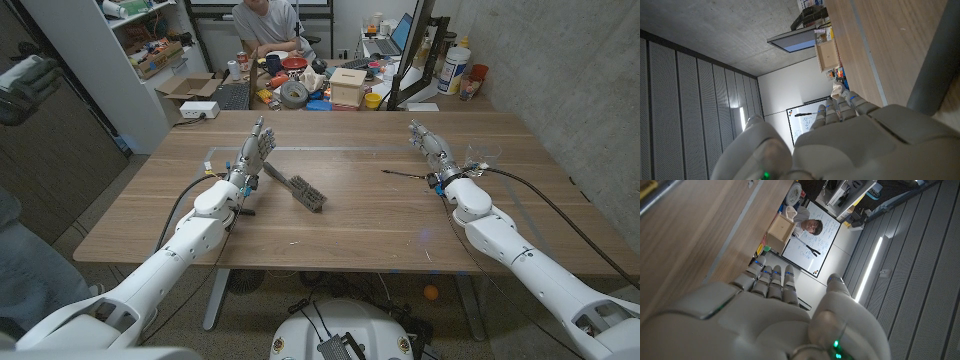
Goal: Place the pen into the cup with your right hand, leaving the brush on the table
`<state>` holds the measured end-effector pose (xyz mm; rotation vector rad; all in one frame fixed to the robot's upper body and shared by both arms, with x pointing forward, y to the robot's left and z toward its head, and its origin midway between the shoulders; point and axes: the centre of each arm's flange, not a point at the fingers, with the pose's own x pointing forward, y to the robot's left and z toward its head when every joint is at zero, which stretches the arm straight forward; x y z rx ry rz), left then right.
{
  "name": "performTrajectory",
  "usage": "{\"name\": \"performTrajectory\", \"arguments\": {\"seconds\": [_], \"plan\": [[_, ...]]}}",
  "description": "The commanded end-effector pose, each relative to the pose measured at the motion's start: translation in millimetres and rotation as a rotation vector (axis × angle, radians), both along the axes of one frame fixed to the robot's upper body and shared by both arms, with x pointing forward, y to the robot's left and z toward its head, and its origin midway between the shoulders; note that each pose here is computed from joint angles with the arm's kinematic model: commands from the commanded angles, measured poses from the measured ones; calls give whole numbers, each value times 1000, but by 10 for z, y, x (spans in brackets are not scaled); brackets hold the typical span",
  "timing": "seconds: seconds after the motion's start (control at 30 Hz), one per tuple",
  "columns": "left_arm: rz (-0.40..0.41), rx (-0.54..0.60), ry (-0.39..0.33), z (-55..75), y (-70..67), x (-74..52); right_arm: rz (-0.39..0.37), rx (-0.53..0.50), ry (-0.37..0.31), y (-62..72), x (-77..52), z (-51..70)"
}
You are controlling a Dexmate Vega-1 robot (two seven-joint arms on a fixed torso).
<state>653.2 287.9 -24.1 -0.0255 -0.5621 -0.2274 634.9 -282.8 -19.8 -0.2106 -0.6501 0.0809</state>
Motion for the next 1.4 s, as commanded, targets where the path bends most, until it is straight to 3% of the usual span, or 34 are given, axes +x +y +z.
{"name": "performTrajectory", "arguments": {"seconds": [0.03, 0.67, 1.4], "plan": [[-2, 27, -9, 109, 0, -25, -110, -105, -39, 31, -153, -25], [-3, 40, -7, 123, 32, -30, -310, -323, -103, 118, -305, -64], [-11, 56, -14, 170, 6, -45, -448, -517, -121, 97, -417, -50]]}}
